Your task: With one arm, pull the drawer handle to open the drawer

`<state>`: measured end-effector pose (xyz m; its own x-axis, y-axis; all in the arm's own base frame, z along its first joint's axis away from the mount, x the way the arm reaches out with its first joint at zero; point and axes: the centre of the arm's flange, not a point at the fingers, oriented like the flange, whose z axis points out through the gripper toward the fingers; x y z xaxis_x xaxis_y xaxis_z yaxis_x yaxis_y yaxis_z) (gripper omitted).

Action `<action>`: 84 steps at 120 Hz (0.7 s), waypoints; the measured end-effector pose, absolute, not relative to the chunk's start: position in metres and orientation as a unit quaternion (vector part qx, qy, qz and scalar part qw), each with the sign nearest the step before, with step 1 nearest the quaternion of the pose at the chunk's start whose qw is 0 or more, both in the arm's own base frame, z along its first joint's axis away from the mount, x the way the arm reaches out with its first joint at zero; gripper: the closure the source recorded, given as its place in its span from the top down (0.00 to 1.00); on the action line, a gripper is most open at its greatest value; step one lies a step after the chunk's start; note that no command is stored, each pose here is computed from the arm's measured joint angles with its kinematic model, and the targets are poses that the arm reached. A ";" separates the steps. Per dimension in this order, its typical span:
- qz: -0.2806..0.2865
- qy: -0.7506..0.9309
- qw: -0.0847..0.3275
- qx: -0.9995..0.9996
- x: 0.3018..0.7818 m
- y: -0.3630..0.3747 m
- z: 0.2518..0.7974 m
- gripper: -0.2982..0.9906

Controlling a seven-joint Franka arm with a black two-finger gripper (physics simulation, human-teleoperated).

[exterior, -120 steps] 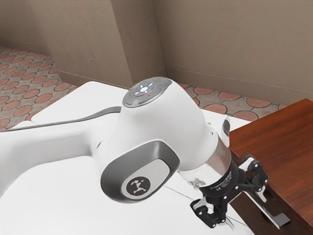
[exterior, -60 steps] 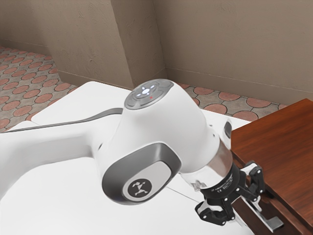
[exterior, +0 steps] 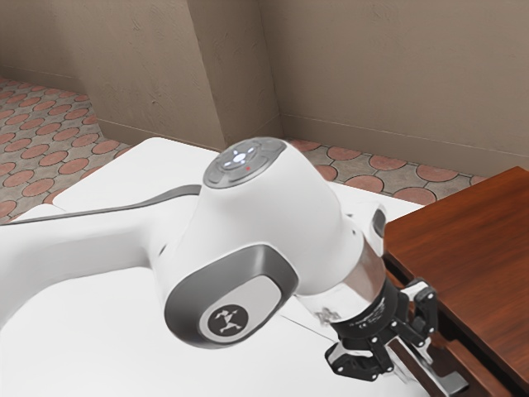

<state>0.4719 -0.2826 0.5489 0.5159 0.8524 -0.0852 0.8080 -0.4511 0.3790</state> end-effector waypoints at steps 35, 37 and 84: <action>0.054 0.482 0.191 0.854 0.457 -0.276 0.549 0.33; 0.054 0.481 0.191 0.854 0.456 -0.276 0.549 0.33; 0.053 0.469 0.190 0.861 0.434 -0.266 0.549 0.33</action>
<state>0.4339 -0.2661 0.5489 0.5541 0.8279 -0.0867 0.7877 -0.4877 0.3764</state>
